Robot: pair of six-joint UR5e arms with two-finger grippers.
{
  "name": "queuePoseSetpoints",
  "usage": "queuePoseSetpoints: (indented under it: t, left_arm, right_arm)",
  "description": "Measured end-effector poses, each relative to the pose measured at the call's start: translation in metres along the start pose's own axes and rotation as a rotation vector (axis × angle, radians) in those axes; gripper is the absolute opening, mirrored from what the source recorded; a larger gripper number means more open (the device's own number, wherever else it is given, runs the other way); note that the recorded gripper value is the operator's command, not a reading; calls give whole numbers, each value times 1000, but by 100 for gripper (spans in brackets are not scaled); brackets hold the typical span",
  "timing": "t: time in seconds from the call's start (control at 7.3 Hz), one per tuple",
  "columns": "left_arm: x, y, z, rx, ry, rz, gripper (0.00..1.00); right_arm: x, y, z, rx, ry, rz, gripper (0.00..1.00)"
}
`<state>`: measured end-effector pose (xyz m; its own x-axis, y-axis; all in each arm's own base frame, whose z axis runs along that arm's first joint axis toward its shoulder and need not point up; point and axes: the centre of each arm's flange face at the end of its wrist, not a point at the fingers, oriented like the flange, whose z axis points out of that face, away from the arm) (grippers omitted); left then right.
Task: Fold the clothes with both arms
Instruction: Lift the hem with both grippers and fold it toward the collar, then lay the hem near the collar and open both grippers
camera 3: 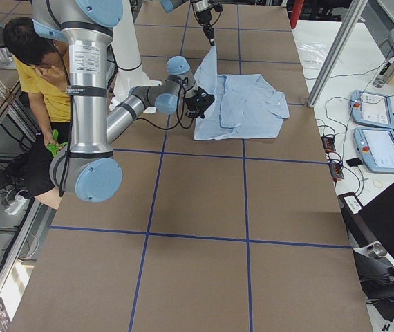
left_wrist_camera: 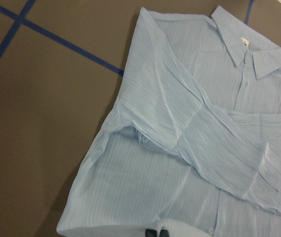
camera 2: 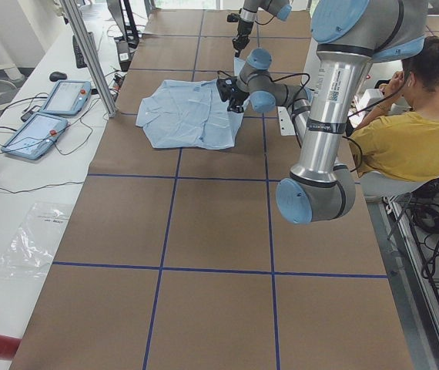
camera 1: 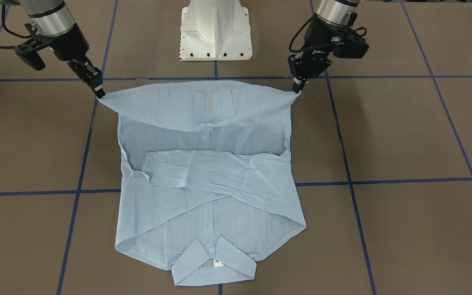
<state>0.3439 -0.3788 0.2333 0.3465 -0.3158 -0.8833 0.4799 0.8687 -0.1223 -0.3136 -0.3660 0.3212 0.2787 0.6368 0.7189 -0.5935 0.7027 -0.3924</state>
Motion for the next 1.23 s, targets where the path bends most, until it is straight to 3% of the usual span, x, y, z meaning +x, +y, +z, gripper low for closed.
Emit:
queuePoseSetpoints:
  t: [0.41,1.23]
  left_arm:
    - [16,-53,58,77,-65,2,0]
    - [19,-141,190,170,-73,-3,0]
  right_arm:
    - [-89,-36,50,107,59,9,0]
    - [-173,-98,136,203,163,-2,0]
